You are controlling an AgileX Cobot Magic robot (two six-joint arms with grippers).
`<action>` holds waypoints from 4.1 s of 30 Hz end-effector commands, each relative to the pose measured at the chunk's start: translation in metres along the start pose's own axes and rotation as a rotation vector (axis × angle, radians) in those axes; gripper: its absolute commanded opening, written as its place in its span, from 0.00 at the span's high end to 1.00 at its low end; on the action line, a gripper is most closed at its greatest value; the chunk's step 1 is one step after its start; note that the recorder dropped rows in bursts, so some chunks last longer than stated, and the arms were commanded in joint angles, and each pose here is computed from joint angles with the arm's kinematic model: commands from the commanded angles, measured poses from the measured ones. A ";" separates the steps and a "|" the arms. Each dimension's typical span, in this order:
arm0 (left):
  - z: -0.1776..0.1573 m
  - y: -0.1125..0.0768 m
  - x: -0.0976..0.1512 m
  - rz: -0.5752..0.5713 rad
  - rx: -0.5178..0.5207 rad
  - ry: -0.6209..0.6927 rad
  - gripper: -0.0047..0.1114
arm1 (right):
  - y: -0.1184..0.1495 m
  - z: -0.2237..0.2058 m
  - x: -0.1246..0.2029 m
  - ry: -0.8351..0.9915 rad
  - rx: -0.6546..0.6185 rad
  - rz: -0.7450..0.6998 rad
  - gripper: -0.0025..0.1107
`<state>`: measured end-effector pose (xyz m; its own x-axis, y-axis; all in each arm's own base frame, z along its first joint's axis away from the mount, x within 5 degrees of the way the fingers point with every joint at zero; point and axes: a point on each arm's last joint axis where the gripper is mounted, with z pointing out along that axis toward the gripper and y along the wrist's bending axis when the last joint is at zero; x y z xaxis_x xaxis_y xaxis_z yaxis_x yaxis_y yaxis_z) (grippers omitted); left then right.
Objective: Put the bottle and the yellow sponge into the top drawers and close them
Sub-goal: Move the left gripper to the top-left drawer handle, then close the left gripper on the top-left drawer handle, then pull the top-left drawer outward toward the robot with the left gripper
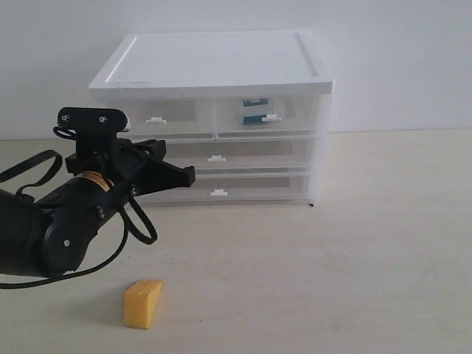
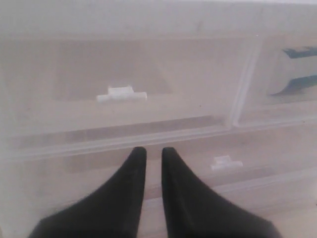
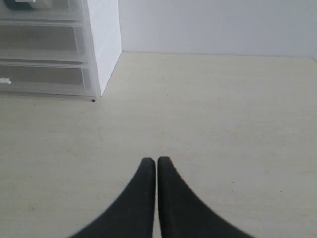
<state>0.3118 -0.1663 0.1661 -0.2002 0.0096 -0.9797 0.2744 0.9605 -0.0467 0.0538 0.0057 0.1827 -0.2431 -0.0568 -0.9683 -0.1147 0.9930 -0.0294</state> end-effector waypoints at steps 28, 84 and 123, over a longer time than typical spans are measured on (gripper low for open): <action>0.032 0.003 -0.002 0.039 -0.127 -0.146 0.40 | 0.000 0.000 -0.001 -0.014 -0.002 -0.001 0.98; 0.021 -0.006 0.003 0.009 -0.109 -0.154 0.92 | 0.000 0.000 -0.001 -0.014 -0.002 -0.001 0.98; -0.070 -0.062 0.014 0.082 -0.128 -0.069 0.92 | 0.000 0.000 -0.001 -0.014 -0.002 -0.001 0.98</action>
<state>0.2348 -0.2003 0.1688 -0.1023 0.0340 -0.9942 0.0725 0.9970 0.0266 0.0538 0.0057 0.1827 -0.2431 -0.0568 -0.9683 -0.1147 0.9930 -0.0294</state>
